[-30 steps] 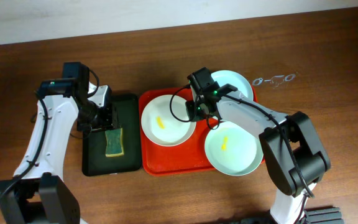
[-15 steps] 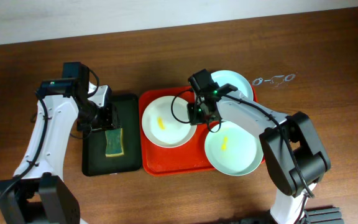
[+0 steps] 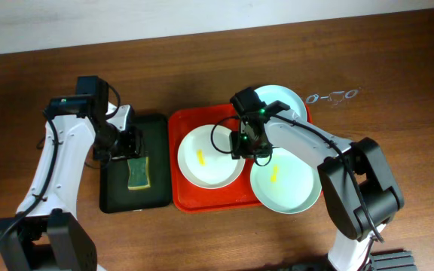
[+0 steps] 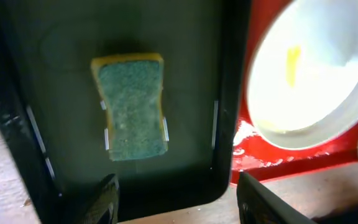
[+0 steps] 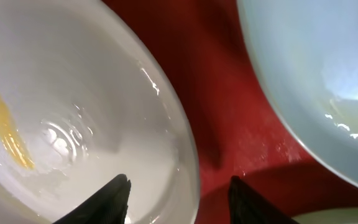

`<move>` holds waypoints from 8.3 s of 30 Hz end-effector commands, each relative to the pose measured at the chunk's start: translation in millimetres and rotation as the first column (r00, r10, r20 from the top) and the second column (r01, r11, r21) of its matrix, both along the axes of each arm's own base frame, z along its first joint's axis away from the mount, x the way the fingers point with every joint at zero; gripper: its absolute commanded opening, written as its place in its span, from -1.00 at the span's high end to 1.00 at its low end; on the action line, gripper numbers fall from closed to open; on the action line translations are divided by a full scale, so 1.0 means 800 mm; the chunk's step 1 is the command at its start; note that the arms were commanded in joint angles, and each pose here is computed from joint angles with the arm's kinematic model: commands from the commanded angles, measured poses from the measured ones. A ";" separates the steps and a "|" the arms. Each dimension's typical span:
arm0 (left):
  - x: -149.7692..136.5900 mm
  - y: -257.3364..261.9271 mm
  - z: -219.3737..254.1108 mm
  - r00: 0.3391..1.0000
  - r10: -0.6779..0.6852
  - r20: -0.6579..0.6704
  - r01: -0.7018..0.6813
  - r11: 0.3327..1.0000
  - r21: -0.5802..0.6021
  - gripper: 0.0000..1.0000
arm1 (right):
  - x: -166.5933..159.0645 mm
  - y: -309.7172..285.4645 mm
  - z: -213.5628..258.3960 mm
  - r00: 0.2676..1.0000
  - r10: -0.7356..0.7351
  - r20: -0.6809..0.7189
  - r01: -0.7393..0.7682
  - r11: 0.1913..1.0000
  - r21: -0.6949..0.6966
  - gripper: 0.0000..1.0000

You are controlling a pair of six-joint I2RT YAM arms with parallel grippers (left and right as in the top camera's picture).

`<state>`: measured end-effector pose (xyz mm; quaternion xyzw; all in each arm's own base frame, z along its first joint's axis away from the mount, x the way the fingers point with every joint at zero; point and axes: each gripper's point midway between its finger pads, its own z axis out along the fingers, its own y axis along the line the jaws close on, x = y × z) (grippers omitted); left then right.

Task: Clean dirty plates on tray and stack at the side
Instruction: 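Reach left gripper to the black tray and grasp the green sponge, then carry the sponge with left gripper over the white plate, then scrub the white plate with the sponge while right gripper holds it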

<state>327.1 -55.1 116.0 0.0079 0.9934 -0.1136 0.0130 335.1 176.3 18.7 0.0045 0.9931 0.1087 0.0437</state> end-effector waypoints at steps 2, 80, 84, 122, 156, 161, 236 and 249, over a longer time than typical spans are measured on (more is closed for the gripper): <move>-0.008 0.018 -0.020 0.999 0.041 -0.024 -0.038 0.995 0.088 0.02 | 0.002 0.003 0.015 1.000 -0.001 0.027 0.000 1.000 0.022 -0.05; 0.046 0.016 -0.038 0.993 0.003 0.116 -0.031 0.969 0.246 1.00 | 0.004 0.005 0.015 0.999 -0.028 0.029 0.027 0.999 0.031 0.31; 0.039 0.017 -0.026 0.993 0.001 0.121 -0.031 0.969 0.245 1.00 | 0.006 0.006 0.016 0.997 -0.074 0.022 0.074 0.997 0.038 0.61; 0.034 0.013 -0.031 0.995 0.000 0.105 -0.025 0.973 0.230 1.00 | 0.010 0.008 0.007 0.981 -0.192 0.015 0.191 0.979 0.067 0.92; 0.045 0.002 -0.028 0.991 0.000 0.137 -0.025 0.983 0.180 1.00 | 0.010 0.015 0.025 0.997 -0.066 0.034 0.062 0.990 0.130 0.92; 0.059 -0.005 0.001 0.984 -0.008 0.179 -0.023 0.985 0.170 1.00 | 0.003 0.014 0.022 0.992 -0.128 -0.014 0.128 0.983 0.128 0.92; 0.066 -0.209 -0.056 0.962 -0.216 0.169 0.205 0.975 0.080 1.00 | 0.008 0.005 0.010 0.994 -0.086 0.064 0.084 0.996 0.035 0.92; 0.072 -0.165 -0.080 0.970 -0.192 0.151 0.145 0.951 0.275 1.00 | 0.008 0.005 0.010 0.994 -0.085 0.065 0.083 0.996 0.035 0.92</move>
